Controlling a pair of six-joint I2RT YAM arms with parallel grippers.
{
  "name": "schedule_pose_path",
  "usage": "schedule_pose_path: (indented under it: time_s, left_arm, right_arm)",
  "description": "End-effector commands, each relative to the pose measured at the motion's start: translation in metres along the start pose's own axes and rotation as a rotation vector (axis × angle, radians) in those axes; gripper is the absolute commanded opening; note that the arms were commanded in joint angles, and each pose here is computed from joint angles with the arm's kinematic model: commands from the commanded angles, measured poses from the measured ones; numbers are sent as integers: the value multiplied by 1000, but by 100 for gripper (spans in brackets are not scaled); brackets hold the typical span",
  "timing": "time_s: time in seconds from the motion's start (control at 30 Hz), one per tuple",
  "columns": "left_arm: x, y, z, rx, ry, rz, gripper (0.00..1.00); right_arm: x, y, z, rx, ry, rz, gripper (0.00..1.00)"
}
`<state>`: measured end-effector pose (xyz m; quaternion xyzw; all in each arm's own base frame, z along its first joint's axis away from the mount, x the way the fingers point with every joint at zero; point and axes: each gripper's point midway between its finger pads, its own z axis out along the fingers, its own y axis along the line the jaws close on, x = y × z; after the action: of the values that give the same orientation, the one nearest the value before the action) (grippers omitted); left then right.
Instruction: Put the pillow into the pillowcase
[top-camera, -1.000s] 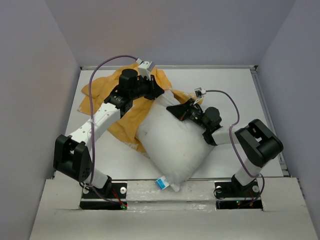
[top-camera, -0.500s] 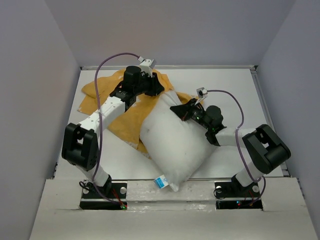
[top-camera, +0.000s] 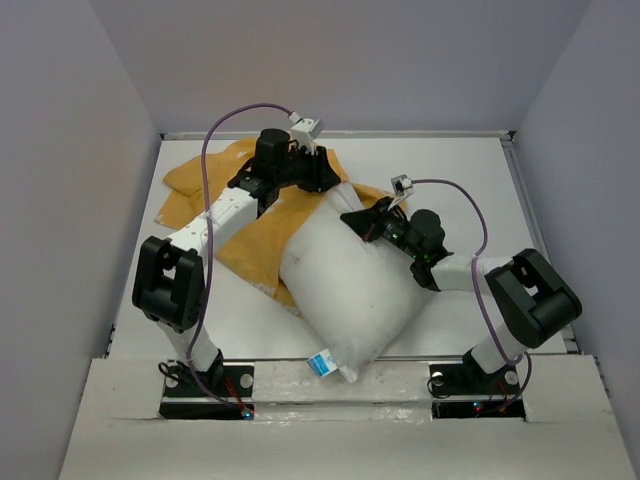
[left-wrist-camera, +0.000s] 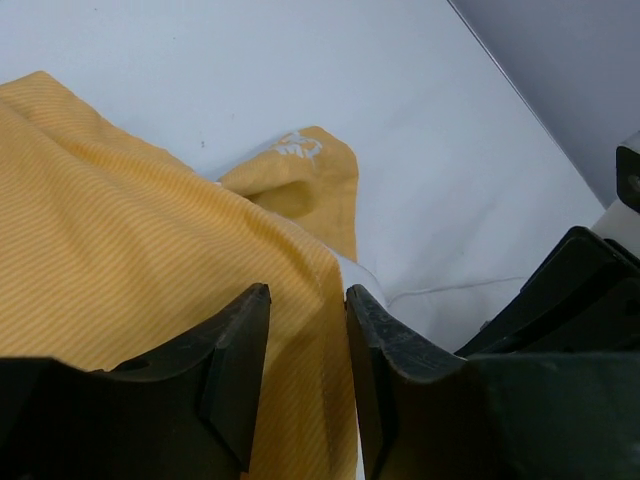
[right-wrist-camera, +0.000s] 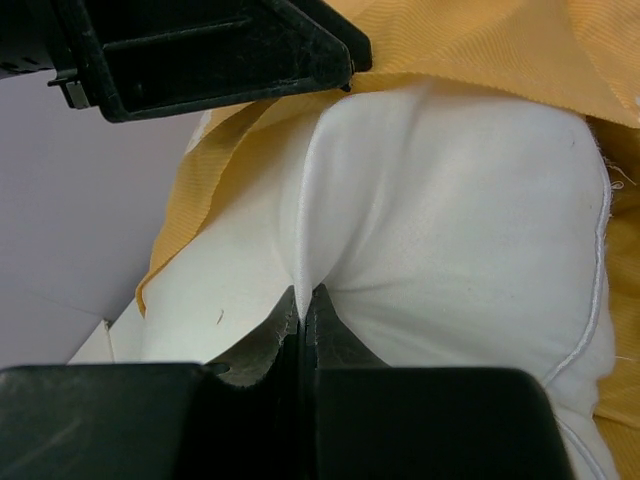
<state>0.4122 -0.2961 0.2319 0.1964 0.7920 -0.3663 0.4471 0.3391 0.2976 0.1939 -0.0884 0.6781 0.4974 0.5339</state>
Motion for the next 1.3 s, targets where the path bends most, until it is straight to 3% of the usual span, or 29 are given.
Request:
schedule_pose_path:
  time_s: [0.0, 0.27, 0.4, 0.5, 0.57, 0.67, 0.83, 1.03, 1.17, 1.2, 1.27]
  left_arm:
    - [-19, -24, -2, 77, -24, 66, 47]
    - [-15, -3, 3, -75, 6, 124, 42]
    - [-12, 2, 6, -149, 30, 167, 29]
    - [-11, 1, 7, -154, 37, 185, 8]
    - [-12, 0, 8, -154, 34, 186, 0]
    - [-23, -6, 5, -145, -11, 177, 0]
    - [-48, -57, -9, 58, -122, 99, 0]
    - [-64, -133, -58, 322, -225, 3, 0]
    - [-63, -177, -98, 508, -212, -14, 0]
    - [-59, -193, -105, 573, -191, -82, 0]
    - [-59, -221, -117, 675, -215, -66, 0]
  right_arm:
    - [-18, 12, 7, -24, -38, -49, 0]
    - [-23, 15, 4, -24, -49, -57, 0]
    - [-23, 16, 3, -28, -50, -55, 0]
    - [-24, 17, 3, -30, -50, -55, 0]
    - [-24, 17, 3, -27, -47, -57, 0]
    - [-21, 14, 3, -14, -35, -58, 0]
    - [-12, 30, 26, -20, 25, -140, 0]
    - [-80, 48, 54, -82, -215, -32, 0]
    - [-109, 61, 73, -275, -284, 65, 0]
    - [-117, 72, 74, -342, -312, 93, 0]
    - [-103, 88, 88, -425, -291, 131, 0]
